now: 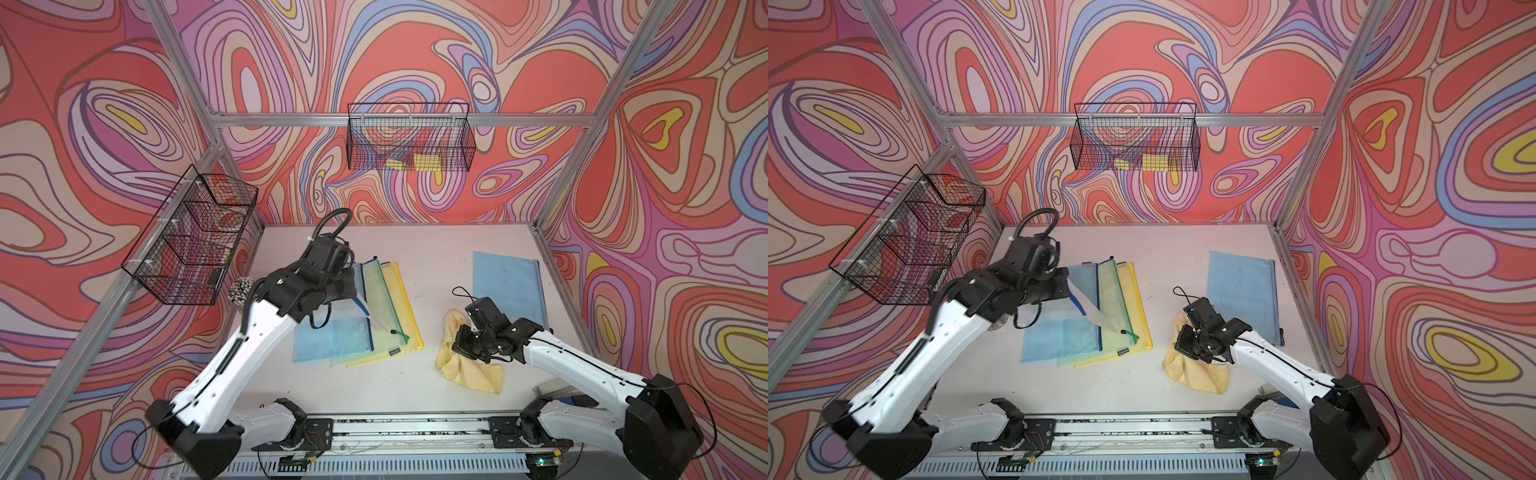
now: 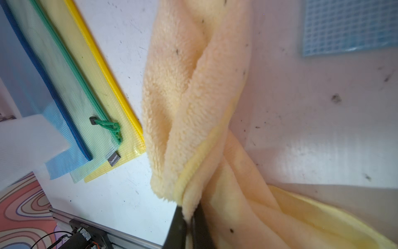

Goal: Wipe the document bag
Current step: Adjust the document bag at the center of the board.

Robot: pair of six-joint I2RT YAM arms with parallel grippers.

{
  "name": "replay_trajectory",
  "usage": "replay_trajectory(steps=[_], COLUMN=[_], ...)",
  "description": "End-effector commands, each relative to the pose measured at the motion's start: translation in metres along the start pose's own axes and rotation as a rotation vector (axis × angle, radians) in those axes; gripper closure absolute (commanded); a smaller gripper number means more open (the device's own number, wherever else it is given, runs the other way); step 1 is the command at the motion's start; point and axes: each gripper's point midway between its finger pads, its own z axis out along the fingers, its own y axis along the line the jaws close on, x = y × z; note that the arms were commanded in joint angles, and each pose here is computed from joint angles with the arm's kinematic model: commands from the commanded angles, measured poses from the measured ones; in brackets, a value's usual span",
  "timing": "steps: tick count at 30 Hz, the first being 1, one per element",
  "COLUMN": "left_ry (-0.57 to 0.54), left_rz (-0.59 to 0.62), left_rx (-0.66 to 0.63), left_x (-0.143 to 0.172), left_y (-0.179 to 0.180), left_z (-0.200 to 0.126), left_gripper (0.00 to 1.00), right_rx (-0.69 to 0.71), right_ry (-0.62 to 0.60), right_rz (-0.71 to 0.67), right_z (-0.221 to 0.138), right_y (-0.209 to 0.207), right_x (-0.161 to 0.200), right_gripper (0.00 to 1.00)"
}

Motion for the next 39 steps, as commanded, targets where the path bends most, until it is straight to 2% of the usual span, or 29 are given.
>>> replay_trajectory(steps=[1,5,11,16,18,20,23,25,26,27,28,31,34,36,39], left_ry=[0.195,0.316,0.399,0.466,0.489,0.497,0.456,0.398,0.363,0.318,0.272,0.146,0.081,0.099,0.121], left_rz=[0.176,0.314,0.455,0.577,0.6,0.615,0.608,0.585,0.573,0.559,0.543,0.458,0.306,0.152,-0.044], left_rx=[0.049,0.023,0.121,0.113,0.112,0.115,0.149,0.193,0.215,0.239,0.266,0.282,0.279,0.249,0.187], left_x=[0.026,0.038,0.063,0.094,0.106,0.113,0.111,0.102,0.095,0.087,0.079,0.055,0.045,0.054,0.081], left_y=[-0.024,-0.051,-0.123,-0.168,-0.179,-0.188,-0.203,-0.213,-0.217,-0.221,-0.225,-0.213,-0.174,-0.13,-0.063], left_z=[0.018,0.05,0.087,0.113,0.124,0.13,0.132,0.126,0.121,0.114,0.105,0.081,0.067,0.07,0.076], left_gripper=[1.0,1.0,1.0,1.0,0.96,0.85,0.39,0.19,0.06,0.01,0.01,0.01,0.01,0.01,0.08], right_rx=[0.027,0.042,0.07,0.108,0.12,0.15,0.236,0.284,0.295,0.307,0.309,0.313,0.321,0.292,0.234], right_ry=[-0.053,-0.084,-0.132,-0.171,-0.199,-0.233,-0.283,-0.311,-0.322,-0.328,-0.33,-0.337,-0.331,-0.309,-0.268], right_rz=[0.01,0.024,0.032,0.036,0.035,0.033,0.034,0.03,0.028,0.026,0.023,0.024,0.013,-0.005,-0.038], right_z=[-0.017,-0.029,-0.046,-0.063,-0.072,-0.085,-0.109,-0.125,-0.13,-0.133,-0.135,-0.137,-0.132,-0.122,-0.104], right_y=[-0.008,-0.017,-0.025,-0.031,-0.032,-0.036,-0.047,-0.053,-0.054,-0.056,-0.055,-0.055,-0.055,-0.047,-0.032], right_x=[-0.005,-0.003,-0.006,-0.01,-0.014,-0.018,-0.024,-0.027,-0.028,-0.029,-0.029,-0.03,-0.032,-0.032,-0.033], right_gripper=[1.0,1.0,1.0,1.0,1.0,1.0,1.0,1.0,1.0,1.0,1.0,1.0,1.0,1.0,1.0])
